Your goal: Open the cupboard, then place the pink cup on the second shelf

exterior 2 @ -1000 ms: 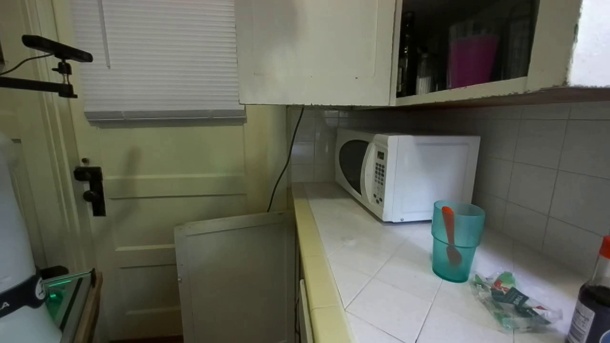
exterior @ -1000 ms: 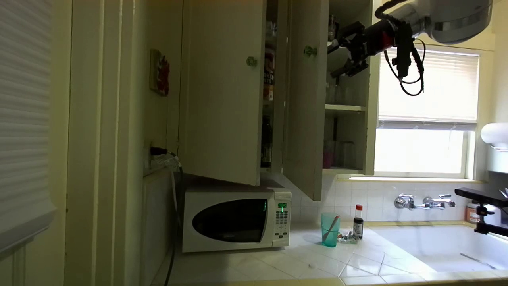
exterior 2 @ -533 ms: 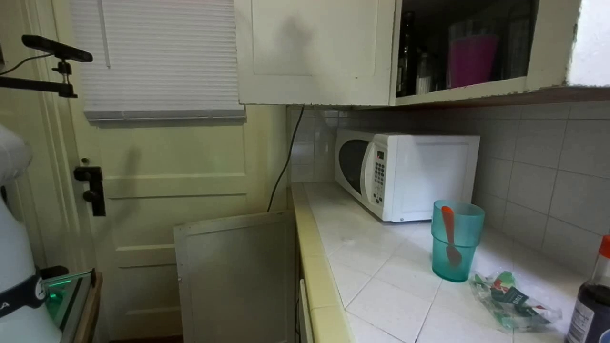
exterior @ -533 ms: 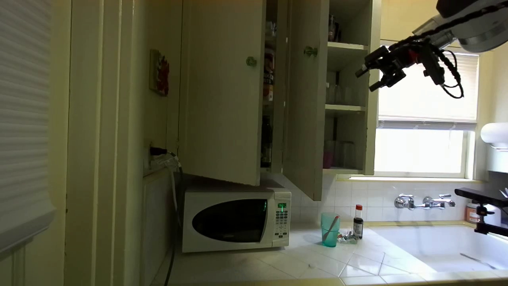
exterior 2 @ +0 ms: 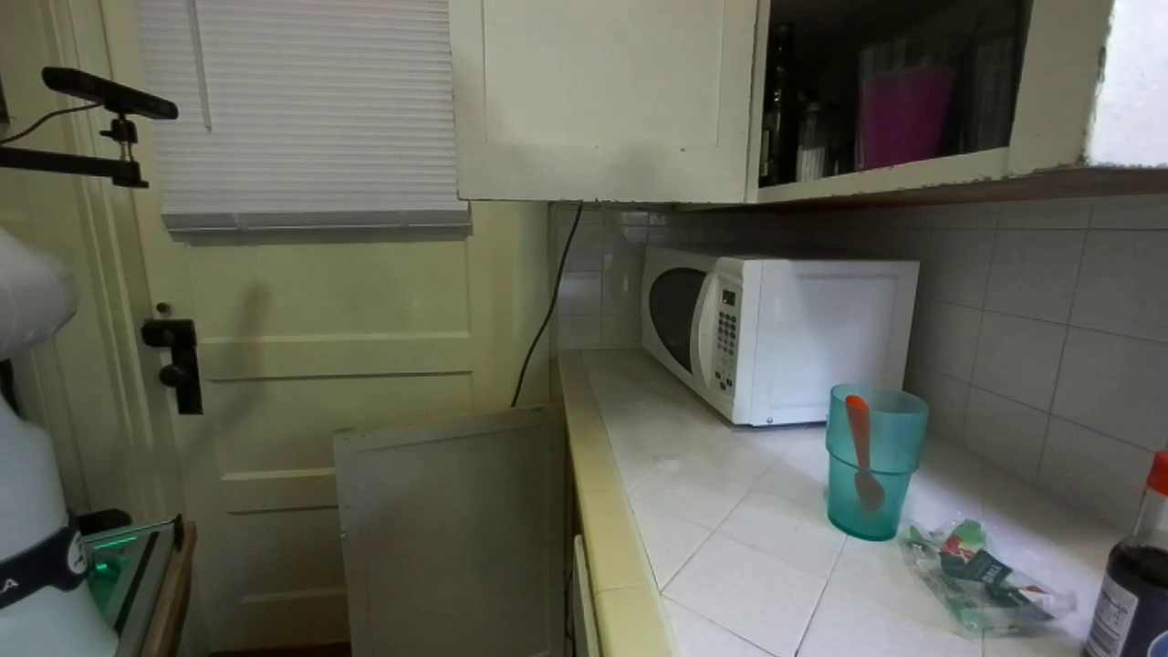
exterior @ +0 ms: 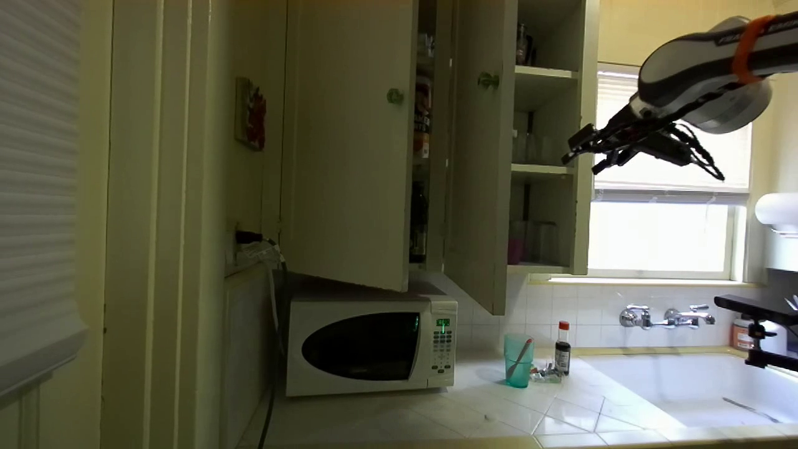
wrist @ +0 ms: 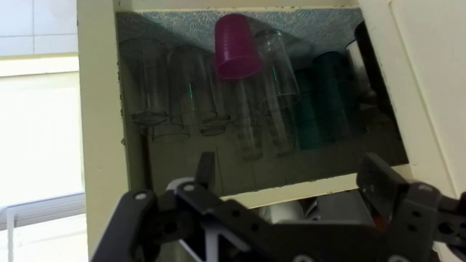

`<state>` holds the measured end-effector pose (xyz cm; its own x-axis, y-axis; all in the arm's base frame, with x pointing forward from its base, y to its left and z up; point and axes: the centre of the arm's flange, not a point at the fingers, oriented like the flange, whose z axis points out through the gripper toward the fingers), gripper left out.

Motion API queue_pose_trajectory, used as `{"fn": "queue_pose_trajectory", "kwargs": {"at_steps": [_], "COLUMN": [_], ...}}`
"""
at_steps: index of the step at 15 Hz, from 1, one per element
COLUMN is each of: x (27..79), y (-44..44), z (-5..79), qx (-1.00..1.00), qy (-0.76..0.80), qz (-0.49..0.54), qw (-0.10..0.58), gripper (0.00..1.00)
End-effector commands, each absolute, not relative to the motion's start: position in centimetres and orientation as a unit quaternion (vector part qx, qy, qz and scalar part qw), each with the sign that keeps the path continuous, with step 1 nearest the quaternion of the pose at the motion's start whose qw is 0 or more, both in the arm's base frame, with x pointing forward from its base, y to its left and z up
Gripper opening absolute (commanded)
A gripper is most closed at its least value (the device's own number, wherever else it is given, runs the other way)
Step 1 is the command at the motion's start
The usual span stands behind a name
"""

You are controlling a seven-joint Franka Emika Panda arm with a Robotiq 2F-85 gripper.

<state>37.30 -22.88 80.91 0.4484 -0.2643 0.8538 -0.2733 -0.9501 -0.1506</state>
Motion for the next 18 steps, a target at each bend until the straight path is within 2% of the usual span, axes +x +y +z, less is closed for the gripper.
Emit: {"fn": "queue_pose_trajectory", "kwargs": {"at_steps": [1,5,6,11,18], "x": [43.7,48.4,47.3,48.5,52.4], "y": [-20.5,-19.3,-19.5,-20.5,-17.6], "z": [77.3,74.1,75.0,73.7,66.5], "qx": [0.825,0.795,0.806,0.799,0.777], "qy": [-0.172,-0.193,-0.166,-0.182,-0.242], "qz": [0.537,0.568,0.565,0.568,0.566], "qw": [0.040,0.089,0.065,0.078,0.134], "gripper": [1.00,1.00,1.00,1.00,1.00]}}
